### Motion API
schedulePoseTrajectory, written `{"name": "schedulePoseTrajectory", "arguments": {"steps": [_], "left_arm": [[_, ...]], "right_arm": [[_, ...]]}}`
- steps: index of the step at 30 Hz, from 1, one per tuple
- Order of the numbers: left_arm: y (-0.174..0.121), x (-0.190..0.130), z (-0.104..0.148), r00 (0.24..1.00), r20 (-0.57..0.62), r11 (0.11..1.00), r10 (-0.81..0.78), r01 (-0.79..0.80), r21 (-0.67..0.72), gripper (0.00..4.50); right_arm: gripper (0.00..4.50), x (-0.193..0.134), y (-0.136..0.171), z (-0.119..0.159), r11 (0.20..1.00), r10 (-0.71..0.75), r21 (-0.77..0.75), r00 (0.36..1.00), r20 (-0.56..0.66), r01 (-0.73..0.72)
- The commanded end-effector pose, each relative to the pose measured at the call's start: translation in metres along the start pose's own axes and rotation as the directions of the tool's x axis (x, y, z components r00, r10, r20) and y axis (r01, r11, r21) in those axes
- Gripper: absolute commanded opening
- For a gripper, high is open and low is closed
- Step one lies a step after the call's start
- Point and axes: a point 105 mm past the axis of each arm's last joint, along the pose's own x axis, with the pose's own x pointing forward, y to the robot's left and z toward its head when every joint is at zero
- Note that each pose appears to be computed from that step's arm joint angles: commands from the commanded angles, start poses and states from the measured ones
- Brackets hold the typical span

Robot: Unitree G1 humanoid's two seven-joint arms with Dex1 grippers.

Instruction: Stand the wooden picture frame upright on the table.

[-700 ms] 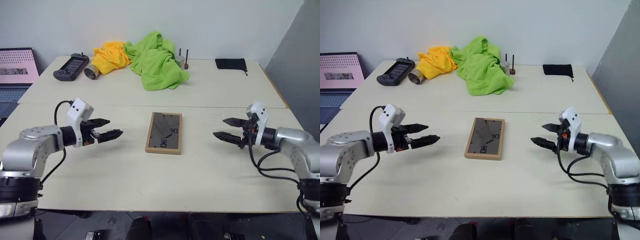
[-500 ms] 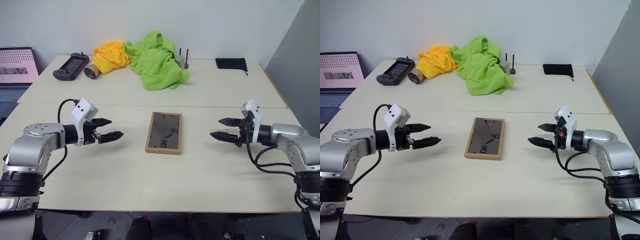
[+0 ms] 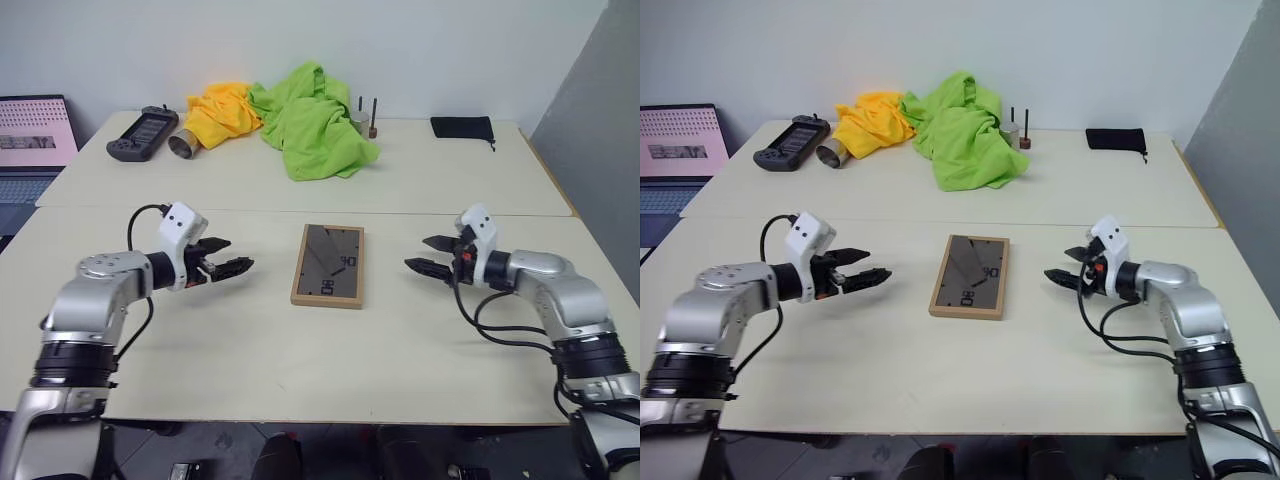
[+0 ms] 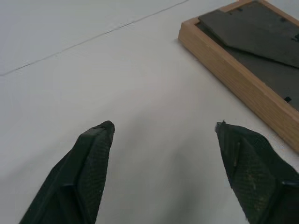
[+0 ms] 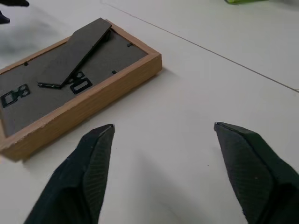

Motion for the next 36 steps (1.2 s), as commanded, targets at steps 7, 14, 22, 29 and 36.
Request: {"name": "schedulePoseTrajectory", "arguments": {"steps": [7,14,22,29,36], "left_arm": [[-0.009,0.047,0.019,0.996,0.082,0.997,0.042,-0.047,0.064,1.53],[-0.036,0.071,0.010,0.996,0.078,0.997,-0.053,0.049,0.053,0.10],[-0.066,0.065,0.006,0.978,0.038,0.976,-0.206,0.203,0.078,0.05],[-0.084,0.041,-0.008,0.956,-0.043,0.950,-0.291,0.294,0.102,0.05],[-0.059,0.014,-0.029,0.968,-0.128,0.970,-0.215,0.227,0.084,0.05]], "right_arm": [[1.22,0.048,0.014,0.006,0.991,-0.039,-0.126,0.999,0.011,0.040],[0.00,0.070,0.033,0.004,0.993,0.005,-0.118,1.000,0.020,-0.003],[0.00,0.065,0.070,0.001,0.987,0.149,-0.060,0.988,0.037,-0.147],[0.00,0.048,0.089,-0.006,0.981,0.191,-0.028,0.981,0.011,-0.191],[0.00,0.022,0.076,-0.022,0.985,0.139,-0.094,0.986,-0.090,-0.147]]}}
